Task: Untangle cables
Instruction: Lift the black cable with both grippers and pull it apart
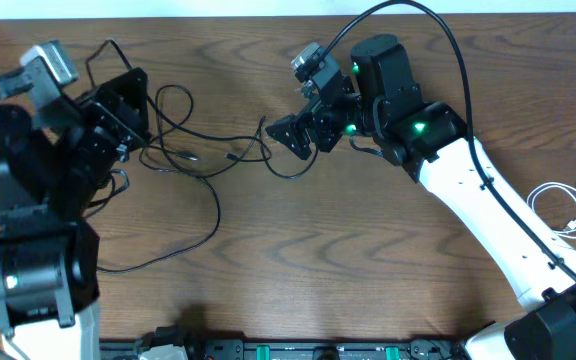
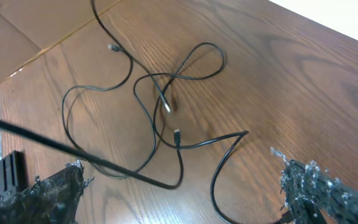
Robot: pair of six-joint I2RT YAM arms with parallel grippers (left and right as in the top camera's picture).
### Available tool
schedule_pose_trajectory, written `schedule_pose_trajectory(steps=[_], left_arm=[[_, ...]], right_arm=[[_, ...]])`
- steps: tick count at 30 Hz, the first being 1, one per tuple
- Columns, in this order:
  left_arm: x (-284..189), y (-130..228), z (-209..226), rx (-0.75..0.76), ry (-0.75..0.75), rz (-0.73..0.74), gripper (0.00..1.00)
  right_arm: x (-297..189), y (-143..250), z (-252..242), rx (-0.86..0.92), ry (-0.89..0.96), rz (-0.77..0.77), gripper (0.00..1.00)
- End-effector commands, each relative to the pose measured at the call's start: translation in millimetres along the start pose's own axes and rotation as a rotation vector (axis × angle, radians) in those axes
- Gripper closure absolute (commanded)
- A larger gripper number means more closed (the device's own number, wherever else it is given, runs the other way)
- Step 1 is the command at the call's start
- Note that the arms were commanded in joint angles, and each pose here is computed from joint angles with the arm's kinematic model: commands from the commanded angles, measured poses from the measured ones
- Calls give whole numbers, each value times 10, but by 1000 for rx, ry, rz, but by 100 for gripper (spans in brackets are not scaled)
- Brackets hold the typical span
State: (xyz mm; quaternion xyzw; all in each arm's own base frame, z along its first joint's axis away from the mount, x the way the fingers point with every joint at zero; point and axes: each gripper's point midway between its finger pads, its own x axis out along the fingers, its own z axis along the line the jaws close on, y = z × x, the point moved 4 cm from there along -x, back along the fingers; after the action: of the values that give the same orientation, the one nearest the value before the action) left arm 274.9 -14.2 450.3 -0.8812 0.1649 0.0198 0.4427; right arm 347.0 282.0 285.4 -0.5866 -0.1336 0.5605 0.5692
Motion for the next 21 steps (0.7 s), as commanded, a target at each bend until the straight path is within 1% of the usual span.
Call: schedule_pose_trajectory(steps=[1, 4, 5, 8, 13, 17, 19, 21], left_arm=[[-304, -185, -293, 95, 90, -122, 93], [-521, -309, -465, 175, 131, -225, 93], [-567, -354, -460, 188, 108, -262, 93], [-657, -494, -318, 168, -24, -371, 92], [-635, -513, -275, 162, -49, -379, 93], [-642, -528, -249, 157, -68, -391, 93], [-636, -513, -236, 155, -74, -383, 92], [-629, -494, -219, 151, -81, -372, 93]], right_arm=[[41, -12, 43, -30, -27, 2, 1], [135, 110, -9, -2, -27, 49, 1], [169, 169, -33, 12, -24, 72, 1], [270, 332, -58, 50, -41, 135, 1], [425, 494, 102, 71, -127, 198, 1], [574, 644, 293, 24, -173, 258, 1], [665, 703, 307, 24, -153, 279, 1], [783, 805, 226, 102, -59, 318, 1]])
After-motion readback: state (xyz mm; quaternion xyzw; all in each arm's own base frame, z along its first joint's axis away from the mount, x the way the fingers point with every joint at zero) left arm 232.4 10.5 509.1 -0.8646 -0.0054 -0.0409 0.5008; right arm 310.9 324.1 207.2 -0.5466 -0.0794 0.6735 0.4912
